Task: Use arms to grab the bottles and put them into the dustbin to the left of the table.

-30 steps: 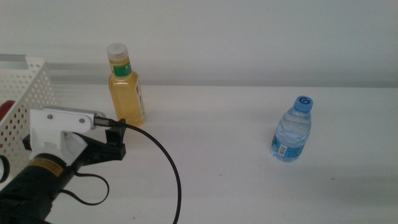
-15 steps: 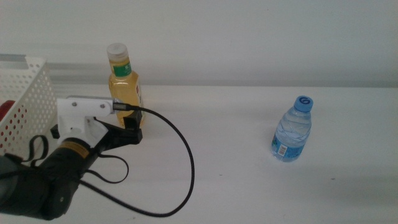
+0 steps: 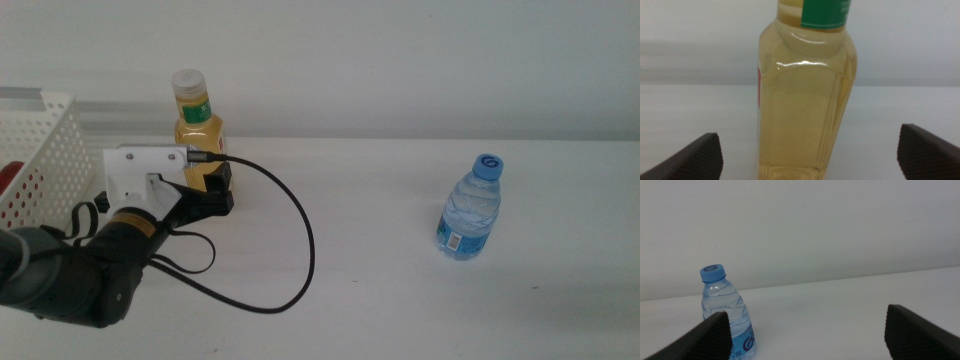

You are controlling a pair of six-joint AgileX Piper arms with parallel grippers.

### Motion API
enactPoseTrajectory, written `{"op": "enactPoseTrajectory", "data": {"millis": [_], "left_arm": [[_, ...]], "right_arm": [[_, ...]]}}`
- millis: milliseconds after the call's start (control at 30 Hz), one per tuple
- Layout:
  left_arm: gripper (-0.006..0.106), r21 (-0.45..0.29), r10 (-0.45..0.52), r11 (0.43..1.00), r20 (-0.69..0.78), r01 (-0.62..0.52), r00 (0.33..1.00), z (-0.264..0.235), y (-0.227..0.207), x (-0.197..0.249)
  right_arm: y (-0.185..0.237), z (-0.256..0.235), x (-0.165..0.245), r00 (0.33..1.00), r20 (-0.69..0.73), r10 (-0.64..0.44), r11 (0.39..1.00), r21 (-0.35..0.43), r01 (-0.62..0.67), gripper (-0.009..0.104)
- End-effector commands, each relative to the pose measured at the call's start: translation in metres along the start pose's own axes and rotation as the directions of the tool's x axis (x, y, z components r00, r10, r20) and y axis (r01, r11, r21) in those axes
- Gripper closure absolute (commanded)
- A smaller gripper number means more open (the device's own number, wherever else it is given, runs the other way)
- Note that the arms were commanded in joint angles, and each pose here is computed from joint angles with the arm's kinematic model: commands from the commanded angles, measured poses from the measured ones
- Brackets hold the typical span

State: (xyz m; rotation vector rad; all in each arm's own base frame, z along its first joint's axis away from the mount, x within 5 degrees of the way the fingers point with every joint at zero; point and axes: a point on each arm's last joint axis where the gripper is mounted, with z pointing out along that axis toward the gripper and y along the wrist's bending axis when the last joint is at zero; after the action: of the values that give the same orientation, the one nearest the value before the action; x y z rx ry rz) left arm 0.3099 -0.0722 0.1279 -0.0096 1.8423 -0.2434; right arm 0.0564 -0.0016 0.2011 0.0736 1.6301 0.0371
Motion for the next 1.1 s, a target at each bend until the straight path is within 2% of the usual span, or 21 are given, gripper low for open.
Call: {"op": "enactPoseTrajectory", "data": {"millis": [0, 367, 600, 1067], "left_arm": [[0.007, 0.005, -0.012, 1.000, 0.020, 0.012, 1.000, 0.006, 0.000, -0.001], [0.007, 0.005, -0.017, 1.000, 0.017, 0.017, 1.000, 0.014, -0.001, -0.001], [0.007, 0.032, -0.020, 0.999, 0.018, 0.019, 1.000, 0.022, -0.002, 0.006], [0.007, 0.013, -0.029, 0.999, 0.011, 0.029, 1.000, 0.036, -0.002, 0.008]], "right_arm": [[-0.001, 0.000, 0.012, 1.000, -0.004, -0.005, 1.000, 0.006, 0.005, 0.013], [-0.001, 0.000, 0.012, 1.000, -0.004, -0.005, 1.000, 0.006, 0.005, 0.013], [-0.001, 0.000, 0.012, 1.000, -0.004, -0.005, 1.000, 0.006, 0.005, 0.013], [-0.001, 0.000, 0.012, 1.000, -0.004, -0.005, 1.000, 0.006, 0.005, 0.013]]}}
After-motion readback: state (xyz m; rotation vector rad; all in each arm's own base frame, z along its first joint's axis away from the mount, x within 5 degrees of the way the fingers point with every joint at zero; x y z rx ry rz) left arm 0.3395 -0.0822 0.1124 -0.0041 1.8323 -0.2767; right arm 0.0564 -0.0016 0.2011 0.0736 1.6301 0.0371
